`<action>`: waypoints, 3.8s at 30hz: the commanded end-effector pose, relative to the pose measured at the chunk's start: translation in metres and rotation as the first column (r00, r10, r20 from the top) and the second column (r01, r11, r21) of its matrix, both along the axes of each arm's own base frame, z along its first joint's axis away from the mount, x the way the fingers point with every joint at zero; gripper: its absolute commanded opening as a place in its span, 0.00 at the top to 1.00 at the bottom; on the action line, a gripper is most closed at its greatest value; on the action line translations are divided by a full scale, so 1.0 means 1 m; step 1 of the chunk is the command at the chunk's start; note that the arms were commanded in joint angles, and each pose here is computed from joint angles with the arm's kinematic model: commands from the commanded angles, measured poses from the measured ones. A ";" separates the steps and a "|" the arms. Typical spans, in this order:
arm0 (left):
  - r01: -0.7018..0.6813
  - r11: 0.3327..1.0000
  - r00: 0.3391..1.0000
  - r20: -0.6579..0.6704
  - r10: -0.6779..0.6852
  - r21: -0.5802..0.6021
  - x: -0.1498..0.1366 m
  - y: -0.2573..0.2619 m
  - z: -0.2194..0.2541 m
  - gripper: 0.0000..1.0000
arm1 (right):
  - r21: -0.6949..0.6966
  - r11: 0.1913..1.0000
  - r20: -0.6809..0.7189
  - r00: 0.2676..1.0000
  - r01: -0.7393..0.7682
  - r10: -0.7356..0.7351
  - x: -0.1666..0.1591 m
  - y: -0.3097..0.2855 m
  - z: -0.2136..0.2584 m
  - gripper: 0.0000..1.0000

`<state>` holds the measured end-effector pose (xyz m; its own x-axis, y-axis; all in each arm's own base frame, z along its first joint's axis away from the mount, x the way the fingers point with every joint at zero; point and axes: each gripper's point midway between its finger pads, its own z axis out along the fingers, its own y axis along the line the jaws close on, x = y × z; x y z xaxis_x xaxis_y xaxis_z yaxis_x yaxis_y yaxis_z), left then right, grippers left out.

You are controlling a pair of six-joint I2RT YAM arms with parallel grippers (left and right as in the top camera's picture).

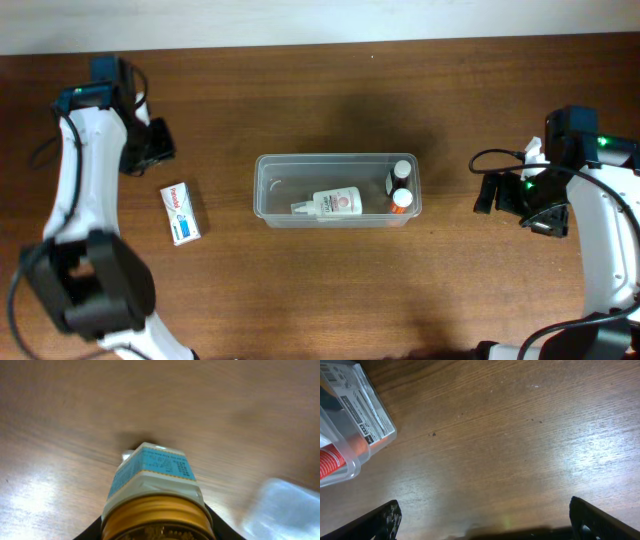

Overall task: Pack container
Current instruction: 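Carry the jar with the left gripper into the container, release, then grasp the white Panadol box with the left gripper, then lower the Panadol box upright into the container's left end, release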

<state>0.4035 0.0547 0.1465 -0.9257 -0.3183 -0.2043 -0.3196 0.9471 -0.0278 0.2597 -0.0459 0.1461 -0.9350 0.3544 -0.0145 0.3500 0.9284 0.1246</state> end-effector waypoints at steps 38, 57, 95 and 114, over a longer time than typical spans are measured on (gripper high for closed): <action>0.727 0.686 0.682 -0.074 -0.728 -0.041 -0.047 -0.303 -0.095 0.29 | 0.005 1.000 0.003 1.000 -0.007 0.007 -0.001 0.003 0.000 0.02; 0.241 0.958 0.936 0.223 -0.272 0.156 -0.024 -0.119 0.082 0.01 | 0.005 1.000 0.003 1.000 -0.007 0.007 -0.001 0.003 0.000 0.01; 0.011 0.999 0.998 0.069 -0.008 -0.046 -0.028 -0.033 0.003 0.70 | 0.004 1.000 0.004 1.000 -0.007 0.007 0.000 0.003 0.000 0.01; 0.929 0.359 0.363 -0.025 -0.931 0.093 -0.058 -0.241 -0.035 0.73 | 0.003 1.000 0.010 1.000 -0.007 0.007 0.001 0.003 0.000 0.01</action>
